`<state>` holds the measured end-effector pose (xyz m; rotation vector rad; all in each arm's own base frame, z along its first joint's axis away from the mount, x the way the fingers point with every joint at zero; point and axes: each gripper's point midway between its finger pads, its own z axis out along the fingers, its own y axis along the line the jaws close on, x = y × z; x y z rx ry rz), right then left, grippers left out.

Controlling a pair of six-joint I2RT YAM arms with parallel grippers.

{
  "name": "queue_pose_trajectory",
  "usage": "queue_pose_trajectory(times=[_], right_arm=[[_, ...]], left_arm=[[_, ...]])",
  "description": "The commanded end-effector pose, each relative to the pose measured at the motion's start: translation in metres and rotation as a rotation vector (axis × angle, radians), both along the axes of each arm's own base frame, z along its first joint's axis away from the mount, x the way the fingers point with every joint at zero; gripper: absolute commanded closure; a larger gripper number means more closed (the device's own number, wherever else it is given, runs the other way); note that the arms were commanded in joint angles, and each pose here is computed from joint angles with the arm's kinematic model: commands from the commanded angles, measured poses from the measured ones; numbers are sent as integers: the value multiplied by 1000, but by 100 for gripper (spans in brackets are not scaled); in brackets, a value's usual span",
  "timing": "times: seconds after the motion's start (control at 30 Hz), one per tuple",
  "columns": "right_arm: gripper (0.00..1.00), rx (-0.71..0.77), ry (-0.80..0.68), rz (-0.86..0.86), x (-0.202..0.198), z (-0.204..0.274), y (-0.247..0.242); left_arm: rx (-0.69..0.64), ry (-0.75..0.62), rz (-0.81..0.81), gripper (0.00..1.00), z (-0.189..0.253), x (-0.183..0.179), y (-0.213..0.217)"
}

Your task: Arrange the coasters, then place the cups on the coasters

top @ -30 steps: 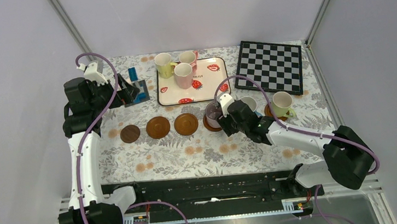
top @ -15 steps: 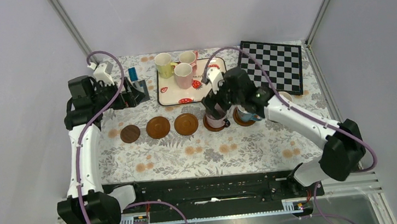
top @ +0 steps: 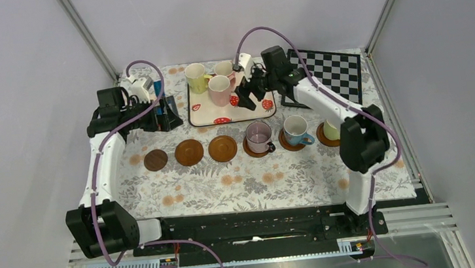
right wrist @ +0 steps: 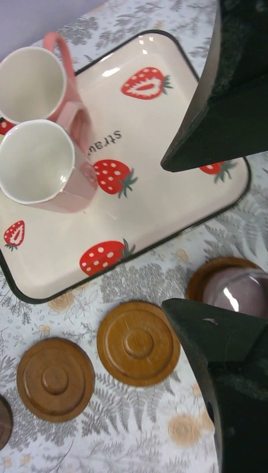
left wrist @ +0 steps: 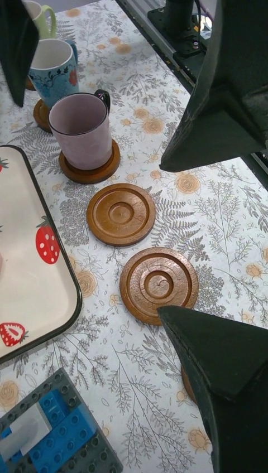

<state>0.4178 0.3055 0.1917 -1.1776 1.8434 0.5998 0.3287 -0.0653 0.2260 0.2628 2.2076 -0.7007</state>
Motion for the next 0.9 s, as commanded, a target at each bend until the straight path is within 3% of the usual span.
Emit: queue_pose_trajectory(times=[0.0, 0.27, 0.87], right_arm=[[10, 18, -139, 146, 34, 6, 11], [8, 22, -207, 217, 91, -27, -4], [4, 74, -304, 319, 150, -63, 17]], left_arm=[[42, -90, -54, 1, 15, 13, -6], [6, -61, -79, 1, 7, 11, -13], [-32, -68, -85, 1, 13, 6, -18]])
